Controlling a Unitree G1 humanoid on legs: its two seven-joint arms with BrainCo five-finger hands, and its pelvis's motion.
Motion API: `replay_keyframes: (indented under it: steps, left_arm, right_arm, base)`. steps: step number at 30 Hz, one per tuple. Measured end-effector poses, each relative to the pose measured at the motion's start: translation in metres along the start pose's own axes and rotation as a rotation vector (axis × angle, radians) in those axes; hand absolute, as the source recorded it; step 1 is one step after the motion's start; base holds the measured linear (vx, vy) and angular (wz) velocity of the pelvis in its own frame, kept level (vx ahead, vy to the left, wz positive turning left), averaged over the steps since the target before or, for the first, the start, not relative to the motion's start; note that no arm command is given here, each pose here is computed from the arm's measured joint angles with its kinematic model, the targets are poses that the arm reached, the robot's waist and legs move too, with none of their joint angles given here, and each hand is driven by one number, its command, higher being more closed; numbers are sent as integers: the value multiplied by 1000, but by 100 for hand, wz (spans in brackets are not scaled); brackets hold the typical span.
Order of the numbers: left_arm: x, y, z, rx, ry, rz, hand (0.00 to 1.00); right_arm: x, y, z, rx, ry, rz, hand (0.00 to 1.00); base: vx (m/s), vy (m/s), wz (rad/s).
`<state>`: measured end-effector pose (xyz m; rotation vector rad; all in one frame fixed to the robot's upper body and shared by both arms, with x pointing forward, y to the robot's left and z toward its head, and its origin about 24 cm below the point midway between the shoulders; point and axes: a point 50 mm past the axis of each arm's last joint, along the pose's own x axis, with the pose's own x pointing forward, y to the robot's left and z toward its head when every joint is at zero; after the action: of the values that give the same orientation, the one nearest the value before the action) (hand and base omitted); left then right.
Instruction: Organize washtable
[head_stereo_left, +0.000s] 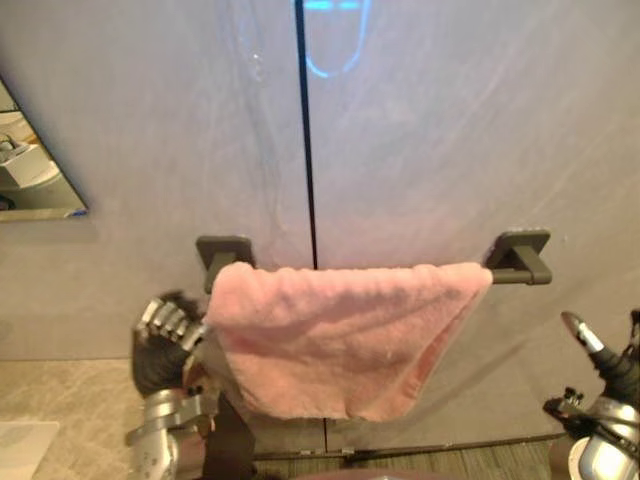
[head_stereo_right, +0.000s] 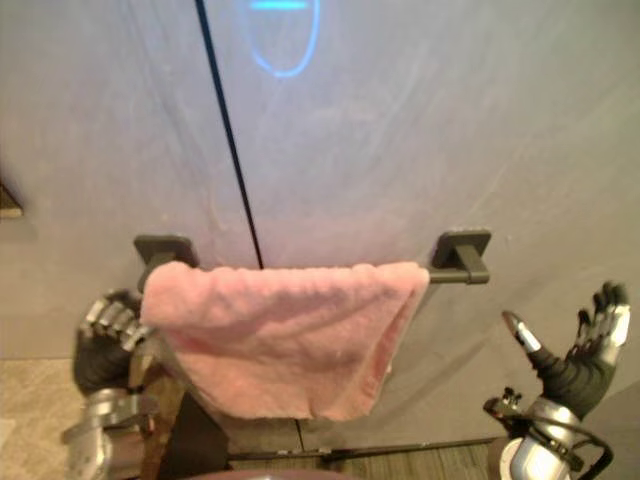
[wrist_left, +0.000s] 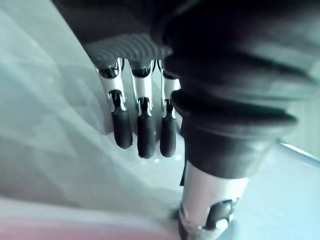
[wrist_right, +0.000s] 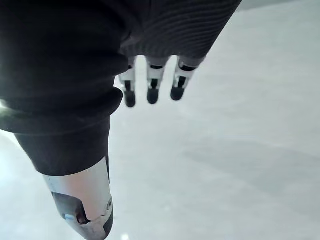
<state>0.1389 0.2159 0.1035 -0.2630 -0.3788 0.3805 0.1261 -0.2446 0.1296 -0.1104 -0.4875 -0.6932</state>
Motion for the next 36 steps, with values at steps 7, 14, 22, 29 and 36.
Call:
replay_keyframes:
  steps: [7,14,22,29,36]
  left_arm:
    - [13,-21,58,-46,-367,-52,0]
    - [23,-34,69,-135,-446,-170,0]
    - [17,-92,75,-482,-392,-740,0]
    - [5,-112,69,-594,-261,-1018,0]
    - [-11,-127,52,-652,-40,-1252,0]
  right_arm:
    - [21,40,41,143,-297,219,0]
    - [26,62,57,311,-391,462,0]
    - [8,93,64,554,-353,898,0]
    - [-6,102,57,609,-250,1143,0]
    - [-20,108,47,605,-129,1353,0]
  base:
    - [-1,0,0]
    - [-4,17,3]
    - [14,1,8]
    - [-26,-3,-1]
    - [-31,-10,-1]
